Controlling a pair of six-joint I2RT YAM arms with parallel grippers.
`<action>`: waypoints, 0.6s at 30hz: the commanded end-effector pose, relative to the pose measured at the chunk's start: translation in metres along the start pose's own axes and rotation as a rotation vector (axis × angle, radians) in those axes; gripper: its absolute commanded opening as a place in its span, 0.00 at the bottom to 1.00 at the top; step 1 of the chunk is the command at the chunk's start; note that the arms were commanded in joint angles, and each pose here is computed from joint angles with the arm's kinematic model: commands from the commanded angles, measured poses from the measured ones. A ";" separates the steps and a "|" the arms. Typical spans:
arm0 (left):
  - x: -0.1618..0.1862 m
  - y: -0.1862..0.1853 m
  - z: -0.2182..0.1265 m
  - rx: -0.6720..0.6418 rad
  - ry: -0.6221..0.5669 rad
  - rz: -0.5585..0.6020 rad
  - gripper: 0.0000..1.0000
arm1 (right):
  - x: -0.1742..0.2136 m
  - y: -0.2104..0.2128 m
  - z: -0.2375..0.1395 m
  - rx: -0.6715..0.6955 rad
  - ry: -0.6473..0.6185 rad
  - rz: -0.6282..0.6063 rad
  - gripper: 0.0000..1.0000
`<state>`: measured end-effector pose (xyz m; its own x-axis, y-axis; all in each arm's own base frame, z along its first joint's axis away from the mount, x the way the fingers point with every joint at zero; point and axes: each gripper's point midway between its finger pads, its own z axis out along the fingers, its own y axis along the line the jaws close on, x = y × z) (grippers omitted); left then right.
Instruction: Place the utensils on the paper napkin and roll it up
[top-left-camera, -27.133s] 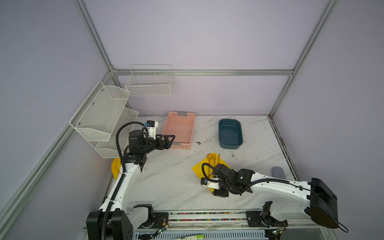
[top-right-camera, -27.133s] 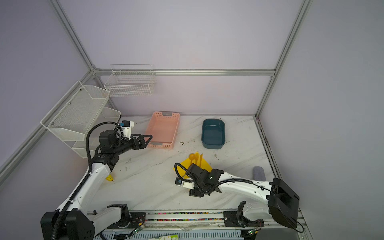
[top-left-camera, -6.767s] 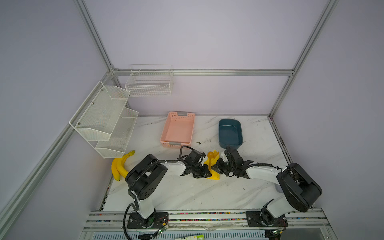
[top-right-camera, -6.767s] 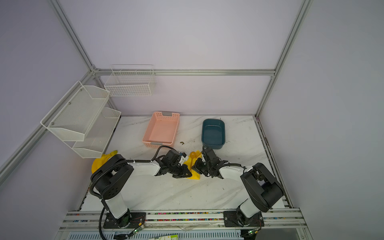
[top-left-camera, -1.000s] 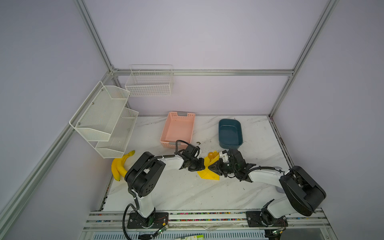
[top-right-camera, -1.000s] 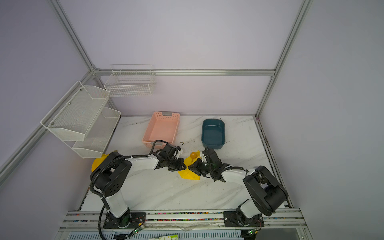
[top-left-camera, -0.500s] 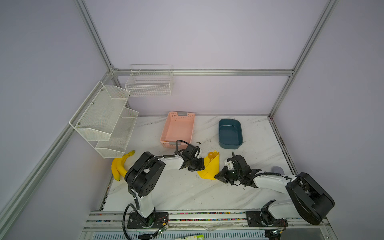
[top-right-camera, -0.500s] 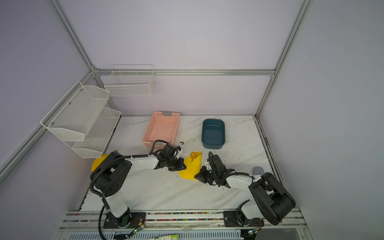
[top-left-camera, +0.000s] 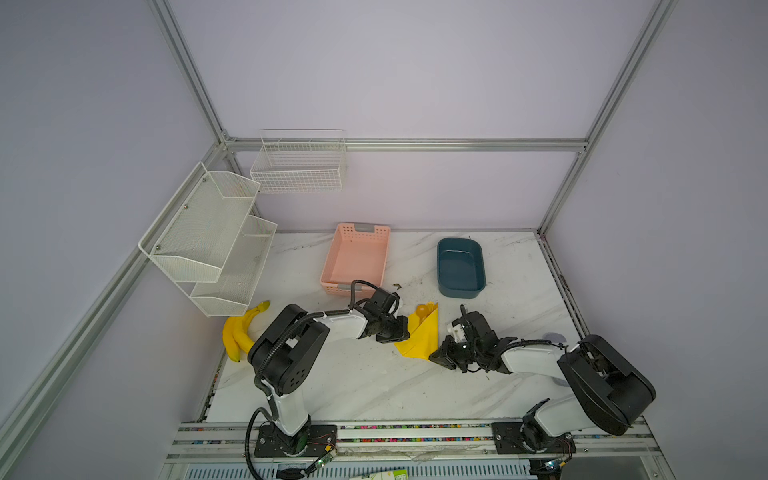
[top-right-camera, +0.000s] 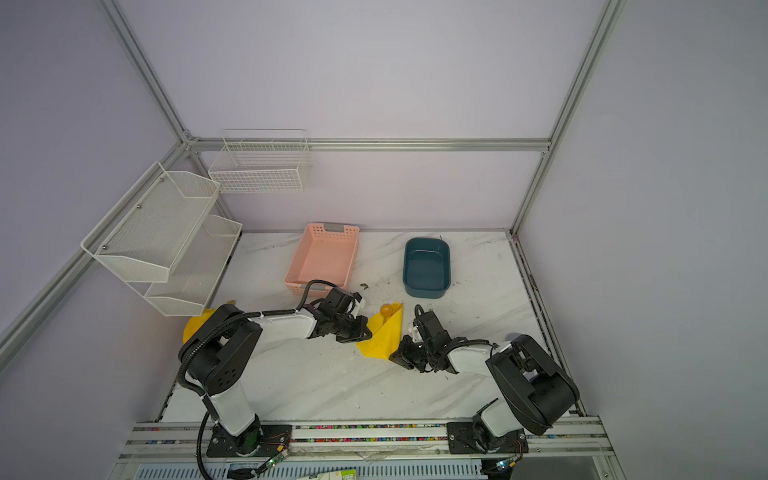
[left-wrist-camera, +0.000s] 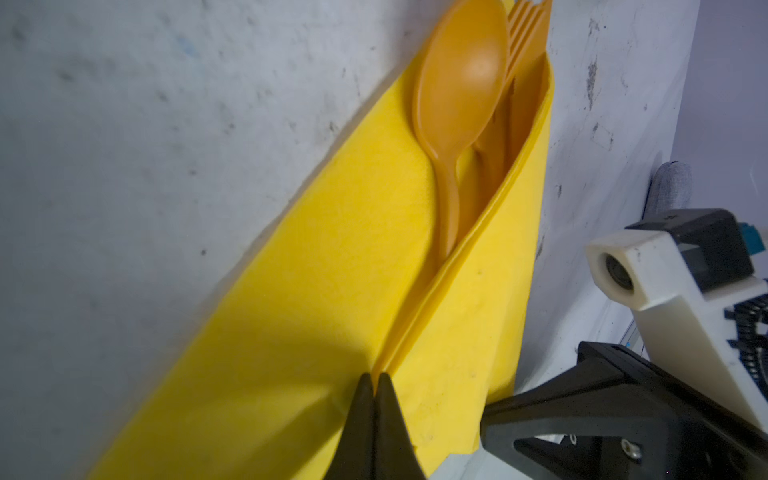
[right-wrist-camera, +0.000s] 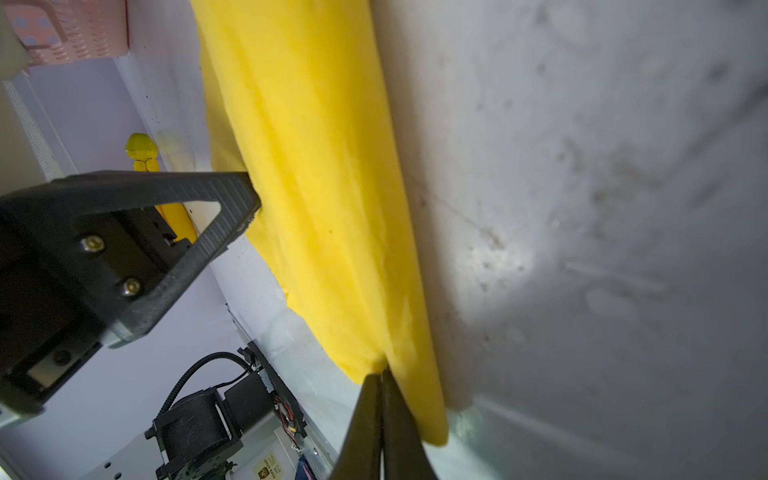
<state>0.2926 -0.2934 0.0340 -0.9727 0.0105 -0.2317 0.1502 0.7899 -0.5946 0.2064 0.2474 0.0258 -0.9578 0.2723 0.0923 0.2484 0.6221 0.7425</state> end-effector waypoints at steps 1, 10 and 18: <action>-0.028 -0.036 -0.027 0.066 -0.091 0.072 0.03 | -0.002 -0.006 -0.001 0.019 -0.010 0.012 0.07; -0.023 -0.058 -0.020 0.110 -0.050 0.117 0.06 | -0.002 -0.004 -0.003 0.012 -0.015 0.015 0.07; -0.009 -0.041 0.003 0.066 0.005 0.107 0.06 | -0.004 0.000 -0.006 0.005 -0.019 0.015 0.07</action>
<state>0.2807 -0.3125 0.0399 -0.9685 0.0770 -0.2368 0.2079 0.7730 -0.5993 0.2077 0.2462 0.0277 -0.9564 0.2772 0.0917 0.2505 0.6178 0.7454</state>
